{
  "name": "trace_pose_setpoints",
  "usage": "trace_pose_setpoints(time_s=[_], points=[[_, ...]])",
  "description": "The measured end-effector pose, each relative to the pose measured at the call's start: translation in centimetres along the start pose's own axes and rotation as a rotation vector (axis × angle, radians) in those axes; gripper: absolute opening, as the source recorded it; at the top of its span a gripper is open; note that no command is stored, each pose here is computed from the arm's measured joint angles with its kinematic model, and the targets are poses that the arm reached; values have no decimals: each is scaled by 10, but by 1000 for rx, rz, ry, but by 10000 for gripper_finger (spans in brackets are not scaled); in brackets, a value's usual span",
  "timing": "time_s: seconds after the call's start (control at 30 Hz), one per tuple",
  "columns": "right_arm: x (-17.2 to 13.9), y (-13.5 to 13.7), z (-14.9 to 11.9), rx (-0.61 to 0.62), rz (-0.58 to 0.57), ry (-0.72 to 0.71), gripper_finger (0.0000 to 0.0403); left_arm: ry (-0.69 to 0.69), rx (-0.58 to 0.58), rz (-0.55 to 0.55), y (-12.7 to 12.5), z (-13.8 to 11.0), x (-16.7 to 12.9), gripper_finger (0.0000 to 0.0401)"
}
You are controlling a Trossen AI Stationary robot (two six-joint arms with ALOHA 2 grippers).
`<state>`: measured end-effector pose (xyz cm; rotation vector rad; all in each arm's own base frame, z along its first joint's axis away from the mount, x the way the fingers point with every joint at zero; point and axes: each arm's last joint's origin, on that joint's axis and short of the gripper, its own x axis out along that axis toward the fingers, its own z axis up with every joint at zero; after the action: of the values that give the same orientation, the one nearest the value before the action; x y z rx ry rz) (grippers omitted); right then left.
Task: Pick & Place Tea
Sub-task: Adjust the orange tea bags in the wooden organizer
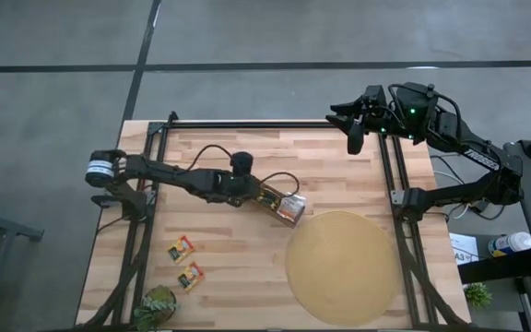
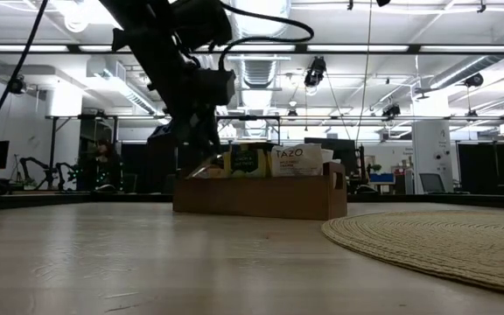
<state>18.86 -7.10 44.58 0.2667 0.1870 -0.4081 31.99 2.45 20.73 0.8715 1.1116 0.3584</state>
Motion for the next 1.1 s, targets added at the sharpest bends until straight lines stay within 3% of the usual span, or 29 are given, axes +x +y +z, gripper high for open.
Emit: trace_pose_setpoints(time_s=[0.17,0.3,0.53,0.7,0.83,1.1], points=[[0,0,0,-3,0,0,169,-37,-39,3,15,1,-14,121],[0,0,0,-3,2,0,169,-57,-97,-57,31,2,-31,121],[0,0,0,-3,1,0,169,-21,-366,-244,46,-10,-62,121],[0,0,0,1,1,0,169,32,-579,-384,46,-30,-92,121],[0,0,0,15,1,0,169,63,-678,-417,43,-44,-119,121],[0,0,0,33,2,-1,169,23,-763,-474,31,-51,-152,121]])
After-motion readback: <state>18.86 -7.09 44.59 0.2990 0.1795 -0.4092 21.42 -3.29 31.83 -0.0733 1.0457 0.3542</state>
